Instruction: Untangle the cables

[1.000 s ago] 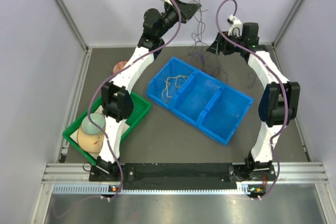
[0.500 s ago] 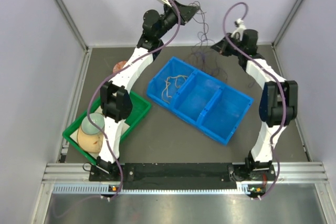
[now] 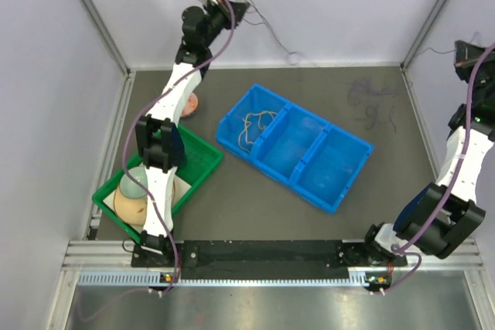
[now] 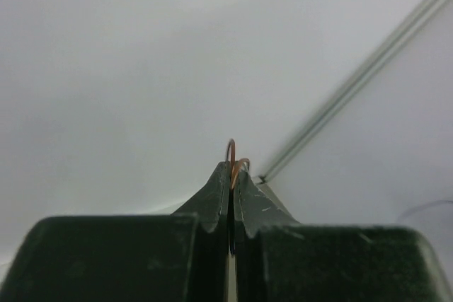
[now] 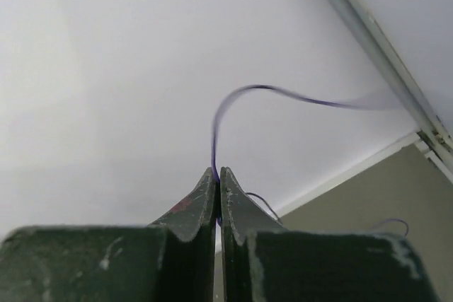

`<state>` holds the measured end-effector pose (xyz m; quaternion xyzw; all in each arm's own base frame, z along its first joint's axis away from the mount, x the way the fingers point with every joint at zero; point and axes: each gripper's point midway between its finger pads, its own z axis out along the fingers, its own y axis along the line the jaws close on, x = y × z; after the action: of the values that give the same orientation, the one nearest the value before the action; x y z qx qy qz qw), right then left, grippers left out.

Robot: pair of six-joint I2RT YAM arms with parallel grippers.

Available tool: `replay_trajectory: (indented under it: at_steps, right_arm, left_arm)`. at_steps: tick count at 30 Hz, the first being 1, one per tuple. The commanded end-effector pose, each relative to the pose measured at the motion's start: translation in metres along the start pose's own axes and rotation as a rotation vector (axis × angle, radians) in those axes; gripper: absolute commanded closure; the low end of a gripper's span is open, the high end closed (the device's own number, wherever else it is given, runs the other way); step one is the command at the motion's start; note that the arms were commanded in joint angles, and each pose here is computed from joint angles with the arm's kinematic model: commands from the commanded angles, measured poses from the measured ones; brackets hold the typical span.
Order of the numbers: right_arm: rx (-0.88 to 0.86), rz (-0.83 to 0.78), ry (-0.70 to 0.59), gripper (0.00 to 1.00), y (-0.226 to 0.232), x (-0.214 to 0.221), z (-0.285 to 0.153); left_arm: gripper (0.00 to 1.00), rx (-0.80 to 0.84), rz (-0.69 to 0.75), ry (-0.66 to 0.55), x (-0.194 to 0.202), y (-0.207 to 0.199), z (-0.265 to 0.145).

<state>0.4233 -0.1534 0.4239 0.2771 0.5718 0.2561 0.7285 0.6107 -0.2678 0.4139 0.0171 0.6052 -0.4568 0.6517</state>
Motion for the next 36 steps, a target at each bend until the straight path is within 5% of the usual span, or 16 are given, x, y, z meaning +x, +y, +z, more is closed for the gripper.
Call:
replay_trajectory:
  at_steps: [1, 7, 13, 16, 17, 18, 23, 29, 36]
  right_arm:
    - [0.092, 0.111, -0.013, 1.00, -0.033, 0.005, -0.010]
    - [0.087, 0.119, 0.119, 1.00, -0.050, 0.043, 0.006]
    - [0.072, -0.054, 0.394, 1.00, -0.040, 0.125, 0.036]
    - [0.224, -0.123, 0.479, 0.96, -0.080, 0.162, 0.038]
    - [0.284, -0.120, 0.549, 0.75, -0.093, 0.182, 0.031]
    - [0.323, -0.136, 0.590, 0.44, -0.107, 0.192, 0.037]
    - [0.330, -0.155, 0.664, 0.16, -0.097, 0.205, 0.030]
    - [0.083, -0.299, 0.633, 0.21, -0.019, 0.204, 0.033]
    - [-0.279, -0.488, 0.805, 0.22, 0.051, 0.293, 0.024]
  left_arm:
    - [1.00, -0.076, 0.050, -0.028, -0.014, 0.041, 0.003]
    - [1.00, -0.046, -0.005, 0.012, 0.008, 0.043, 0.005]
    - [1.00, 0.066, 0.005, -0.014, -0.005, -0.014, 0.006]
    - [1.00, 0.124, 0.022, -0.035, -0.016, -0.049, 0.005]
    - [1.00, 0.145, 0.026, -0.042, -0.021, -0.062, 0.004]
    - [1.00, 0.169, 0.027, -0.039, -0.018, -0.076, 0.004]
    - [1.00, 0.252, 0.058, -0.058, -0.023, -0.128, 0.001]
    - [1.00, 0.326, 0.049, -0.078, -0.027, -0.166, -0.002]
    - [1.00, 0.360, 0.056, -0.104, -0.036, -0.191, -0.006]
